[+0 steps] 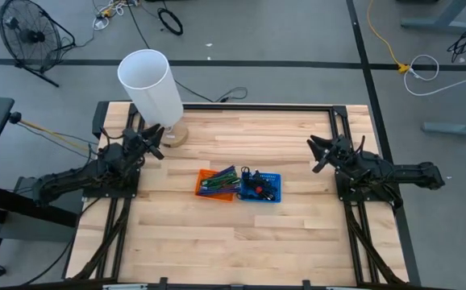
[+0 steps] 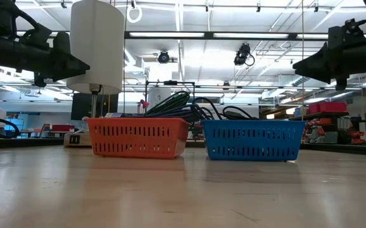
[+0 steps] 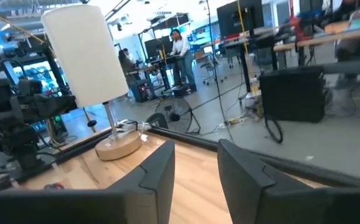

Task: Pick & Place USB Port
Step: Return to Home Position

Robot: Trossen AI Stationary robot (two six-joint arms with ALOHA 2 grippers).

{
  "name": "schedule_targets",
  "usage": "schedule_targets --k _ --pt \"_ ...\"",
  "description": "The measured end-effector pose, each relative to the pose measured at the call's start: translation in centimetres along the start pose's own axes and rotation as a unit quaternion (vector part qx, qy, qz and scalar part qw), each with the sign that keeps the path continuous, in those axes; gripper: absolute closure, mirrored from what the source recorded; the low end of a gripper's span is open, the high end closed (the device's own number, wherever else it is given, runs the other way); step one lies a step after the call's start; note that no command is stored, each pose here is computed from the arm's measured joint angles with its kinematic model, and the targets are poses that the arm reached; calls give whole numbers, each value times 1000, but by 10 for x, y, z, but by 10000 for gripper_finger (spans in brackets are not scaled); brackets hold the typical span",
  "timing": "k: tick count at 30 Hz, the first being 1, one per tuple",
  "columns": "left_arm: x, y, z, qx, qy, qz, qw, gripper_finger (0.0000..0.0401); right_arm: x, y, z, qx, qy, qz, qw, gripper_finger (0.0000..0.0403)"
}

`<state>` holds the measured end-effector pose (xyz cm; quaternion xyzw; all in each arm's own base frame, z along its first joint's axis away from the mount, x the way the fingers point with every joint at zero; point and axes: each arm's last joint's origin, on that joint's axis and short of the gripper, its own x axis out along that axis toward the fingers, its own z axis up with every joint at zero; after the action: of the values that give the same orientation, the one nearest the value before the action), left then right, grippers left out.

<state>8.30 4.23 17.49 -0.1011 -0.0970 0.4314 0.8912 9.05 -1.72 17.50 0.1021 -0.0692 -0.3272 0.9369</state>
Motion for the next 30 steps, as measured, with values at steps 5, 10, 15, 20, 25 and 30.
schedule_targets --k 5,10,15,20,25,30 --pt "0 0 0 0 -1 0 1000 277 0 3 3 -26 -8 40 999 279" --pt "0 0 0 0 -1 0 1000 277 -4 15 2 -82 3 263 961 279" --pt "0 0 0 0 -1 0 1000 277 -6 17 -8 -99 51 321 940 279" --pt "0 0 0 0 0 1 1000 277 -7 17 -9 -99 60 335 935 279" --pt "0 0 0 0 0 1 1000 277 -7 17 -10 -91 65 342 933 279" --pt "0 0 0 0 0 1 1000 277 -7 17 -10 -90 66 342 933 279"
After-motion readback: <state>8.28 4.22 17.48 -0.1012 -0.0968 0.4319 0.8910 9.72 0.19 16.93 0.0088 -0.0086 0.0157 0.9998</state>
